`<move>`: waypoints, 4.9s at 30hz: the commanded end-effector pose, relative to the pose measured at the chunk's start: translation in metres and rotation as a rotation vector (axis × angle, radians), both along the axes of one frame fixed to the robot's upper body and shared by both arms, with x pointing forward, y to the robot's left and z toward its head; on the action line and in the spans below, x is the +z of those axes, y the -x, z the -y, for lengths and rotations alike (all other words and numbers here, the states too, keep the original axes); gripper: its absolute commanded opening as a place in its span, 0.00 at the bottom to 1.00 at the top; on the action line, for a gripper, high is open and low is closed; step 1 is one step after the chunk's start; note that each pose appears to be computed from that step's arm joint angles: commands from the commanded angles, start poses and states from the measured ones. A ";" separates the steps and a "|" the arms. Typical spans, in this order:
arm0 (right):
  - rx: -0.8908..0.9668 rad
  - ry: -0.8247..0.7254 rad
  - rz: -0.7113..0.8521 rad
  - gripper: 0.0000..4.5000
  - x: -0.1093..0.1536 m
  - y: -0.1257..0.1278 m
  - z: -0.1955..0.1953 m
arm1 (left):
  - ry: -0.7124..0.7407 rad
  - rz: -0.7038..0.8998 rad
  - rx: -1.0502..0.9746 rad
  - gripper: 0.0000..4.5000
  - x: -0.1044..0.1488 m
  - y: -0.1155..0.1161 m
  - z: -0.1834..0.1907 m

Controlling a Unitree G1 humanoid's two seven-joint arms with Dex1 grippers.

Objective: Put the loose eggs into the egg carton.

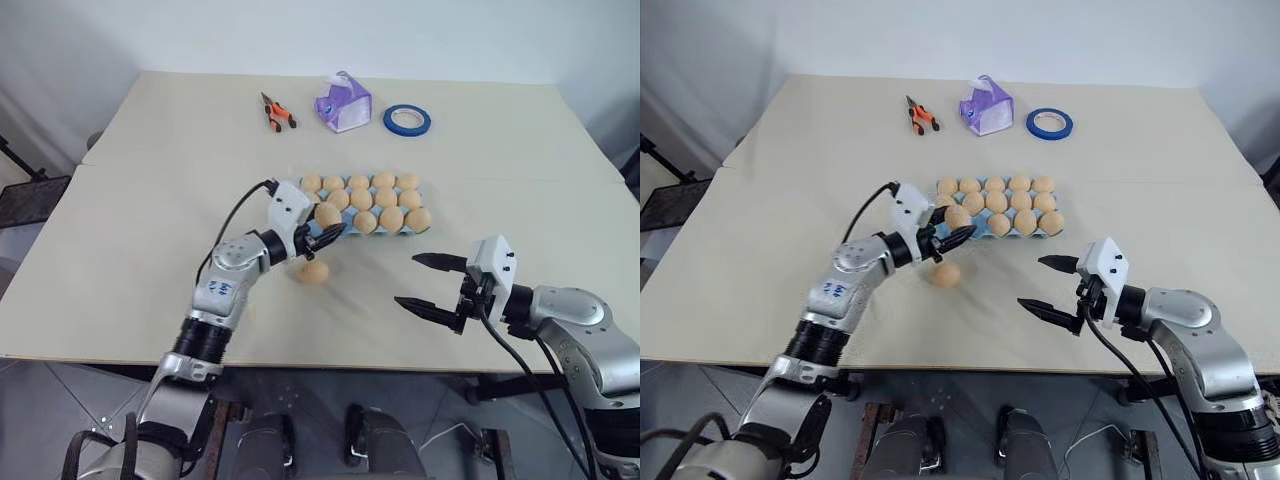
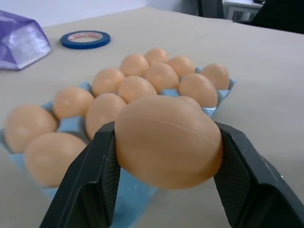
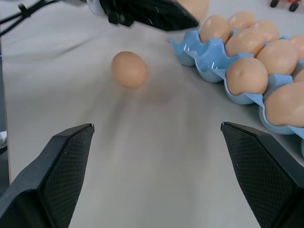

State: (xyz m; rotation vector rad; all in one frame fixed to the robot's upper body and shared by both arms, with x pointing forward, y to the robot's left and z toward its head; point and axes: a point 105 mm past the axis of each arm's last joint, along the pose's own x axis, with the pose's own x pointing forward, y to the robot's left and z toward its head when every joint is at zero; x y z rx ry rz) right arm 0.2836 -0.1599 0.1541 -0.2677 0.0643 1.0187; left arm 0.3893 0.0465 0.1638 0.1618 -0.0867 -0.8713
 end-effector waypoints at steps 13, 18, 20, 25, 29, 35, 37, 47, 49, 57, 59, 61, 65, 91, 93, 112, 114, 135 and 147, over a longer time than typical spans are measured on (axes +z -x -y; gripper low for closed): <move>-0.036 -0.008 0.049 1.00 0.008 0.011 0.000 | 0.032 0.119 0.081 0.96 0.028 -0.033 0.014; -0.040 -0.007 0.047 1.00 0.007 0.011 0.001 | 0.020 0.115 0.065 1.00 0.026 -0.031 0.015; -0.041 -0.007 0.047 1.00 0.007 0.010 0.001 | 0.009 0.104 0.031 1.00 0.024 -0.025 0.015; -0.044 -0.008 0.046 1.00 0.007 0.011 0.001 | 0.061 0.054 -0.155 1.00 0.030 0.015 0.004; -0.043 -0.008 0.041 1.00 0.007 0.013 0.002 | 0.056 -0.019 -0.226 1.00 0.025 0.043 -0.017; -0.017 -0.018 0.040 1.00 0.007 0.015 0.001 | 0.007 -0.150 -0.282 1.00 0.002 0.084 -0.068; -0.004 -0.022 0.041 1.00 0.008 0.016 0.002 | -0.003 -0.173 -0.261 1.00 -0.003 0.089 -0.082; 0.074 -0.153 0.043 1.00 0.006 0.038 0.013 | -0.019 -0.232 -0.126 1.00 -0.031 0.112 -0.141; 0.076 -0.147 0.031 1.00 0.002 0.041 0.014 | -0.023 -0.238 -0.131 1.00 -0.034 0.115 -0.141; 0.072 -0.089 -0.006 1.00 -0.012 0.054 0.027 | -0.014 -0.233 -0.137 1.00 -0.038 0.116 -0.140; 0.060 -0.086 -0.005 1.00 -0.012 0.053 0.028 | -0.018 -0.209 -0.140 1.00 -0.036 0.111 -0.135; 0.049 -0.087 -0.002 1.00 -0.012 0.051 0.029 | -0.016 -0.176 -0.152 1.00 -0.031 0.104 -0.125; 0.040 -0.092 0.004 1.00 -0.011 0.047 0.027 | 0.009 -0.082 -0.176 1.00 -0.016 0.082 -0.090; -0.025 -0.071 -0.001 1.00 -0.016 0.049 0.026 | -0.048 -0.099 -0.154 0.49 -0.045 0.037 -0.018; -0.027 -0.068 -0.001 1.00 -0.016 0.049 0.028 | -0.025 -0.072 -0.151 0.40 -0.036 0.036 -0.015; -0.068 -0.068 0.001 1.00 -0.021 0.046 0.031 | 0.064 0.067 0.138 0.40 0.020 -0.033 -0.007; -0.079 -0.069 0.000 1.00 -0.022 0.048 0.031 | 0.060 0.051 0.108 0.40 0.018 -0.032 -0.002; -0.093 -0.076 0.005 1.00 -0.021 0.046 0.029 | 0.225 -0.107 -0.243 1.00 0.038 0.032 -0.024; -0.009 -0.069 0.099 1.00 0.004 0.014 0.020 | -0.039 -0.253 -0.353 1.00 -0.008 0.080 -0.114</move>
